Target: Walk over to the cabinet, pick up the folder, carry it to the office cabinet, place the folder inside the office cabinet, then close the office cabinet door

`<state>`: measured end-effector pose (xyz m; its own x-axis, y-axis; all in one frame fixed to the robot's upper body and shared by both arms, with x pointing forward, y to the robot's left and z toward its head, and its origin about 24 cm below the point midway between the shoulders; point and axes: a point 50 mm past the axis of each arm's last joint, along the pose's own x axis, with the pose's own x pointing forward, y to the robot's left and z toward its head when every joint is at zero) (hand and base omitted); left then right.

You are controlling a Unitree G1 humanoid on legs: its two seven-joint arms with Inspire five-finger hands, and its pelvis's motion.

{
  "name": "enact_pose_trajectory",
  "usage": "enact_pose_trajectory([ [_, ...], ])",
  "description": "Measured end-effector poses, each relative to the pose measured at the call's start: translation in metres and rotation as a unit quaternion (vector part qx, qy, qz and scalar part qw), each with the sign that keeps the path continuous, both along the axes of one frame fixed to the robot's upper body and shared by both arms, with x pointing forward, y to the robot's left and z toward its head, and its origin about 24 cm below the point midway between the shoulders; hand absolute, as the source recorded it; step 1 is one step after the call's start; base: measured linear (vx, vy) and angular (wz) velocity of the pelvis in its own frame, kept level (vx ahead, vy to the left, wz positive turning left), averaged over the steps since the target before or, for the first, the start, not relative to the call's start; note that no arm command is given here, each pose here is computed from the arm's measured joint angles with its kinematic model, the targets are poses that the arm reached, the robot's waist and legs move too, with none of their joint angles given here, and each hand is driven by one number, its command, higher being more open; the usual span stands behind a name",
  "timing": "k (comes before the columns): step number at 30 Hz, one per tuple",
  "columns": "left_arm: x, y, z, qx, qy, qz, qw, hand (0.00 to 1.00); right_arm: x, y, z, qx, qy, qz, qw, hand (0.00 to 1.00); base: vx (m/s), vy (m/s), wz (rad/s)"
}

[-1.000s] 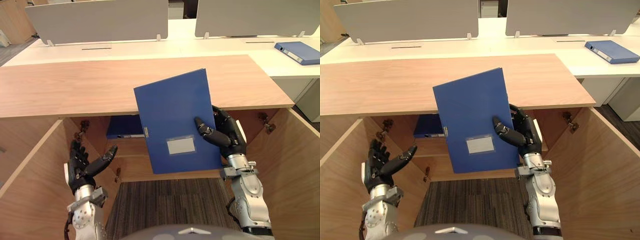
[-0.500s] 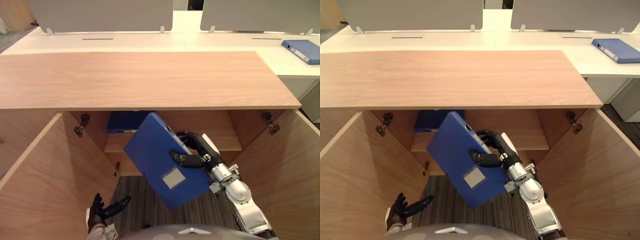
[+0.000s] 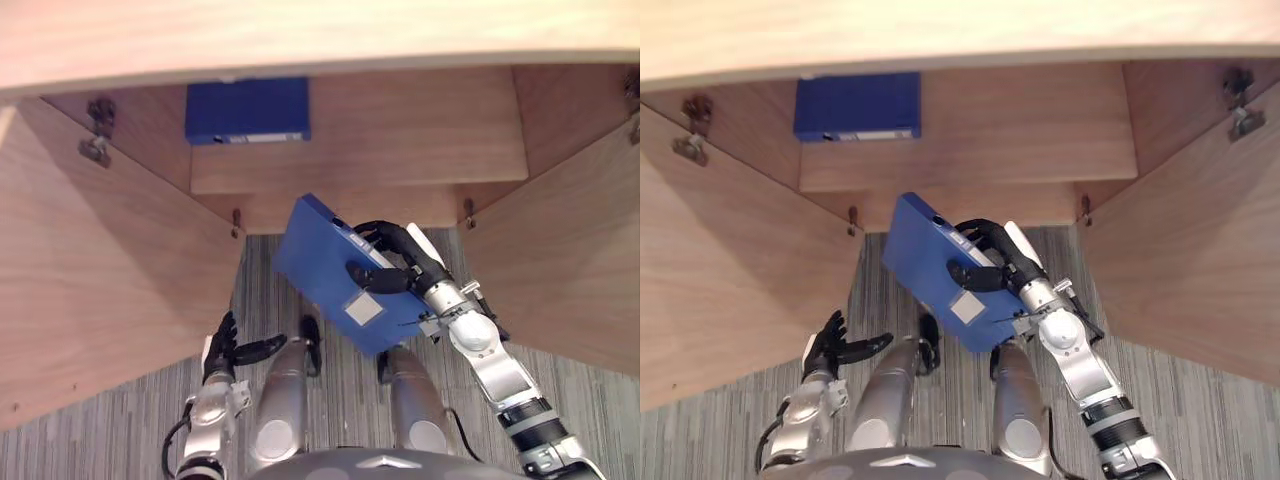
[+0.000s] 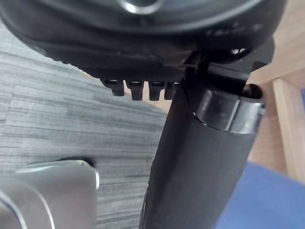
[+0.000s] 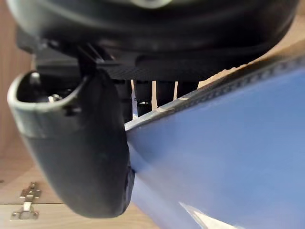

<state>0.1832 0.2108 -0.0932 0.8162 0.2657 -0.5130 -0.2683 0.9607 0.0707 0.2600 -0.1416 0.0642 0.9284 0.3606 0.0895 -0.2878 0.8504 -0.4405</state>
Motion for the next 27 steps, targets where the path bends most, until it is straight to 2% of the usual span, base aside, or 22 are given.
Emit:
enact_pose_trajectory([
  [6, 0.033, -0.02, 0.019, -0.022, -0.057, -0.014, 0.998, 1.0, 0.011, 0.009, 0.05, 0.13, -0.092, -0.034, 0.987, 0.0, -0.15, -0.042, -0.12],
  [11, 0.057, -0.026, 0.045, -0.017, -0.118, -0.025, 0.993, 1.0, 0.027, -0.01, 0.094, 0.272, -0.17, -0.119, 0.94, 0.0, -0.05, -0.038, 0.04],
  [14, 0.064, -0.026, 0.054, -0.013, -0.137, -0.022, 0.99, 1.0, 0.031, -0.021, 0.108, 0.314, -0.198, -0.153, 0.916, 0.0, -0.03, -0.019, 0.01],
  [19, 0.072, -0.025, 0.063, -0.009, -0.154, -0.016, 0.988, 1.0, 0.036, -0.034, 0.113, 0.373, -0.204, -0.196, 0.883, 0.0, 0.0, -0.003, 0.0],
  [27, 0.074, -0.024, 0.069, -0.002, -0.166, 0.001, 0.986, 1.0, 0.057, -0.049, 0.139, 0.506, -0.211, -0.225, 0.805, 0.0, 0.01, 0.006, 0.04],
])
